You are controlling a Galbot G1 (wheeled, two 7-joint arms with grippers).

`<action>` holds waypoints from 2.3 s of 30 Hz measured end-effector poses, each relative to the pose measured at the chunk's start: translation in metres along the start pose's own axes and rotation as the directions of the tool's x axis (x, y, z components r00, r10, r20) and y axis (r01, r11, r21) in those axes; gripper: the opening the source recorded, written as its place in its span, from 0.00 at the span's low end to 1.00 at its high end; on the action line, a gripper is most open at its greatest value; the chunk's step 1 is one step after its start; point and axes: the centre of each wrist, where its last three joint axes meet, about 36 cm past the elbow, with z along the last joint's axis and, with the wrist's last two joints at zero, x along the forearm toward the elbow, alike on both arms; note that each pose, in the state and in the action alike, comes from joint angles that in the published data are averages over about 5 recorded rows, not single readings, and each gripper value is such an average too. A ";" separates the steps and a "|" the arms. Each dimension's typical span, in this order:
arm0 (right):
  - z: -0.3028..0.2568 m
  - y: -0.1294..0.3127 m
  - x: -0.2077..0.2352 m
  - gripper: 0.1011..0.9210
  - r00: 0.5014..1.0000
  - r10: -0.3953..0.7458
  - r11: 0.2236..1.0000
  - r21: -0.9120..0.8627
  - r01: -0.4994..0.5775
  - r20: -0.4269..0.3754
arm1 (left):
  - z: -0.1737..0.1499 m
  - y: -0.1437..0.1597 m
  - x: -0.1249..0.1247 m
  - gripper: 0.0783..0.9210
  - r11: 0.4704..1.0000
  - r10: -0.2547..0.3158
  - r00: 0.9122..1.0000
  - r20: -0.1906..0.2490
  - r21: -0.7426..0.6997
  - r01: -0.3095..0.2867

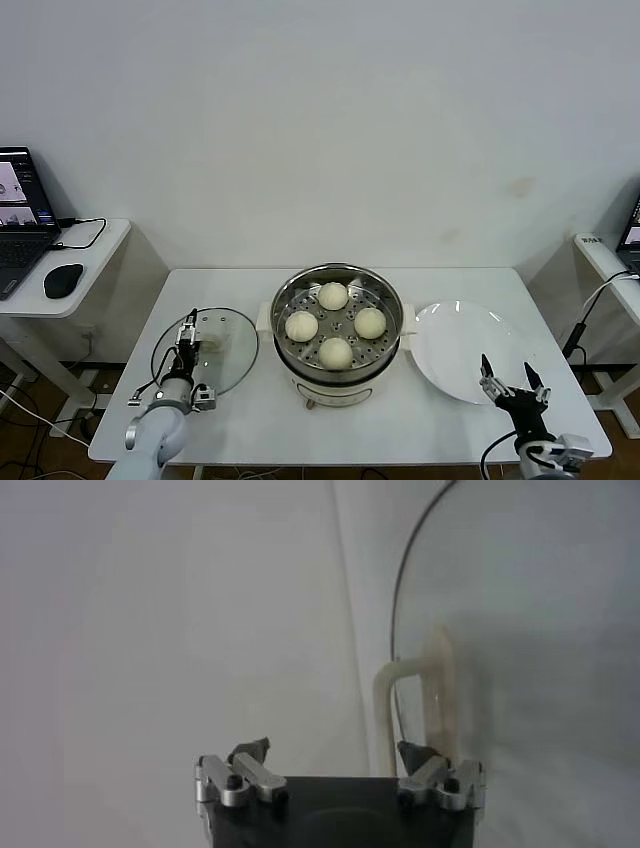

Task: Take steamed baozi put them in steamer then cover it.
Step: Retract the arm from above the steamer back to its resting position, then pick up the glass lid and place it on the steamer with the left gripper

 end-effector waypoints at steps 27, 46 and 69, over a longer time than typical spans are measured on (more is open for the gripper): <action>-0.003 -0.010 -0.004 0.88 1.000 0.004 1.000 0.026 -0.004 -0.004 | -0.006 -0.019 -0.010 0.32 0.998 0.039 0.999 -0.018 0.053 -0.038; -0.009 -0.006 -0.011 0.88 1.000 -0.016 1.000 0.023 0.016 0.007 | 0.009 -0.006 0.006 0.08 0.998 0.015 0.998 -0.061 0.059 -0.012; -0.020 0.009 -0.028 0.88 0.998 -0.057 0.998 0.015 0.057 0.024 | -0.044 0.114 0.103 0.08 0.987 -0.154 0.965 -0.211 0.004 0.158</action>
